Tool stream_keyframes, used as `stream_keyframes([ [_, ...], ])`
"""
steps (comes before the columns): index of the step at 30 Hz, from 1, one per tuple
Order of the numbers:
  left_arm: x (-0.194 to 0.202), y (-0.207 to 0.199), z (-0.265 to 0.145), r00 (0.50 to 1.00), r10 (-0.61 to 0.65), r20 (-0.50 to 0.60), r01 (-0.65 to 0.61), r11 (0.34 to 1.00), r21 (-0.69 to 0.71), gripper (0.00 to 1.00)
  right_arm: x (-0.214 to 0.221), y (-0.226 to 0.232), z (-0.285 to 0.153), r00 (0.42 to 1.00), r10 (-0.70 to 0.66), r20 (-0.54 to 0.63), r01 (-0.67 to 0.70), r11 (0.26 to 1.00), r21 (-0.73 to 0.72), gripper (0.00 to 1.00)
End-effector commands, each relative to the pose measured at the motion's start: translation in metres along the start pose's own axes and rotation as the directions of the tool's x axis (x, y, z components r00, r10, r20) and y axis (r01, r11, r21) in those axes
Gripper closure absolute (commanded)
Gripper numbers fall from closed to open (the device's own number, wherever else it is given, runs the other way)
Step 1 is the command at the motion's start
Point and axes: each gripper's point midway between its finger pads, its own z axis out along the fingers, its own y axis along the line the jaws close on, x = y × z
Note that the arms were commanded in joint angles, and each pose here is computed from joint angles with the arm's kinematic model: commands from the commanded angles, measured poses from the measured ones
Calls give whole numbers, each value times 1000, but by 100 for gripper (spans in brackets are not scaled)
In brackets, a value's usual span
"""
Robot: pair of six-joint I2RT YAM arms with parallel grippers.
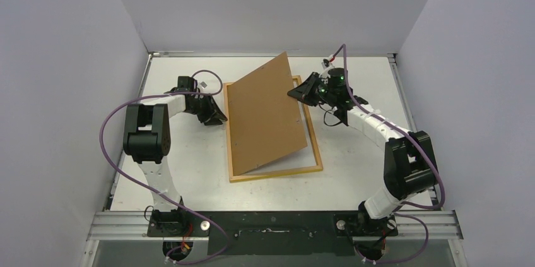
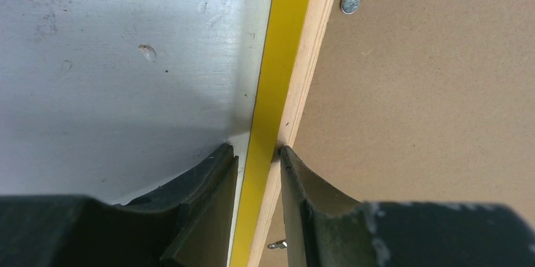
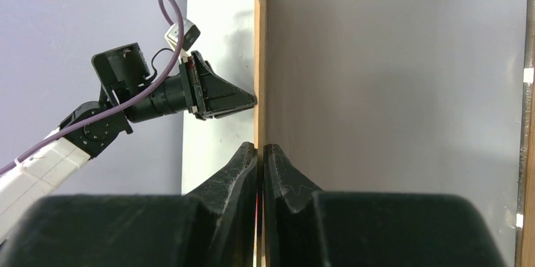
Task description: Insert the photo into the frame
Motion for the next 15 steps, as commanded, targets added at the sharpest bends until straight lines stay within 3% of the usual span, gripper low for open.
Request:
stream_keyframes([
  [1, 4, 2, 11, 1000, 14, -1, -14, 1000, -12, 71, -28, 46, -21, 988, -62, 140, 83, 984, -155, 100],
  [15, 7, 2, 12, 1000, 16, -5, -16, 1000, -10, 71, -6, 4, -9, 998, 13, 58, -8, 996, -85, 100],
])
